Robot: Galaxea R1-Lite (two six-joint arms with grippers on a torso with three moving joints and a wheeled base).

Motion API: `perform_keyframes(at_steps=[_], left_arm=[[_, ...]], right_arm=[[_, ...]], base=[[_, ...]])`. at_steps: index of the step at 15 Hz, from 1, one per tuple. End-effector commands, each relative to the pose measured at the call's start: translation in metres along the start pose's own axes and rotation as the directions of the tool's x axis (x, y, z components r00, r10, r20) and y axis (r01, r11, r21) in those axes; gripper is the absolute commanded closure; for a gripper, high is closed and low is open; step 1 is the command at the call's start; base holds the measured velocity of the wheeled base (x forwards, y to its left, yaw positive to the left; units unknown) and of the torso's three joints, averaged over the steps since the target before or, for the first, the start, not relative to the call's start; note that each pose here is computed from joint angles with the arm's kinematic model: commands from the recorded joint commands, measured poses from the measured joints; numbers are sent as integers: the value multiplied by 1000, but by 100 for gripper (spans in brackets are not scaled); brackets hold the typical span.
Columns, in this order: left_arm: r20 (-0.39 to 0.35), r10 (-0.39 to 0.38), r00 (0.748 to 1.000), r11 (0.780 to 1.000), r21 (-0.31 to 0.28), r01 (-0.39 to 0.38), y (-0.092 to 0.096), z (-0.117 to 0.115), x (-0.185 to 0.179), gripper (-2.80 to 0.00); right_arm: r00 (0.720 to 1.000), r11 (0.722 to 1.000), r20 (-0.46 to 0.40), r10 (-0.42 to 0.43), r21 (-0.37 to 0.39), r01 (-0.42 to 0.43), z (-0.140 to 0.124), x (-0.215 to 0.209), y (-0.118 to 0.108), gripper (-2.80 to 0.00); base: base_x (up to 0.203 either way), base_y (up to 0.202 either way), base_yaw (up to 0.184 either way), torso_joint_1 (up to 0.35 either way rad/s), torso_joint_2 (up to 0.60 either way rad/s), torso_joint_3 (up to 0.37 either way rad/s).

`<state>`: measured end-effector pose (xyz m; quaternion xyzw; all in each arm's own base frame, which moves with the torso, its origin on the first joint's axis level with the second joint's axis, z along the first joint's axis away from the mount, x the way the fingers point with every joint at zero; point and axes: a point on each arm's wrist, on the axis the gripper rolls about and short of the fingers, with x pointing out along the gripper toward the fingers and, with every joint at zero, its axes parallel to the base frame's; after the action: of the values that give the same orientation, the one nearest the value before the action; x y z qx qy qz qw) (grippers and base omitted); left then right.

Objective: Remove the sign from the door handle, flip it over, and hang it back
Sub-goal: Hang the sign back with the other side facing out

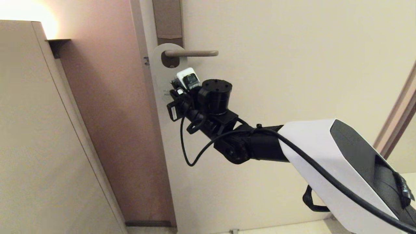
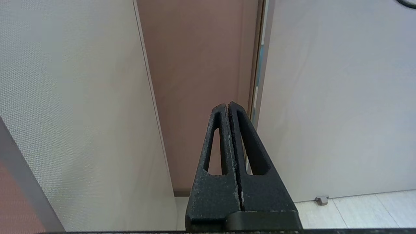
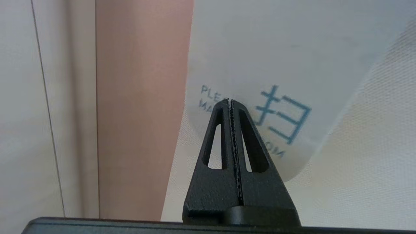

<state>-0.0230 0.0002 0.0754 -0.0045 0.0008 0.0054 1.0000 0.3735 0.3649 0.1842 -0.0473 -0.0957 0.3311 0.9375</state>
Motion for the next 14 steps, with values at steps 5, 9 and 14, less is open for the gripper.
perform_keyframes(at_steps=[5, 9, 14], left_arm=[[-1, 1, 1000, 1000, 0, -1, 0, 0, 0, 0], [-1, 0, 1000, 1000, 0, 0, 0, 0, 0, 0], [-1, -1, 1000, 1000, 0, 1, 0, 0, 0, 0]], right_arm=[[1000, 1000, -14, 6, -6, -6, 51, -45, -11, 0], [996, 1000, -83, 14, -23, -16, 73, -102, -20, 0], [985, 995, -148, -86, -54, 79, 86, -174, -53, 0]], base=[[0, 0, 0, 0, 0, 0], [0, 0, 0, 0, 0, 0], [0, 0, 0, 0, 0, 0]])
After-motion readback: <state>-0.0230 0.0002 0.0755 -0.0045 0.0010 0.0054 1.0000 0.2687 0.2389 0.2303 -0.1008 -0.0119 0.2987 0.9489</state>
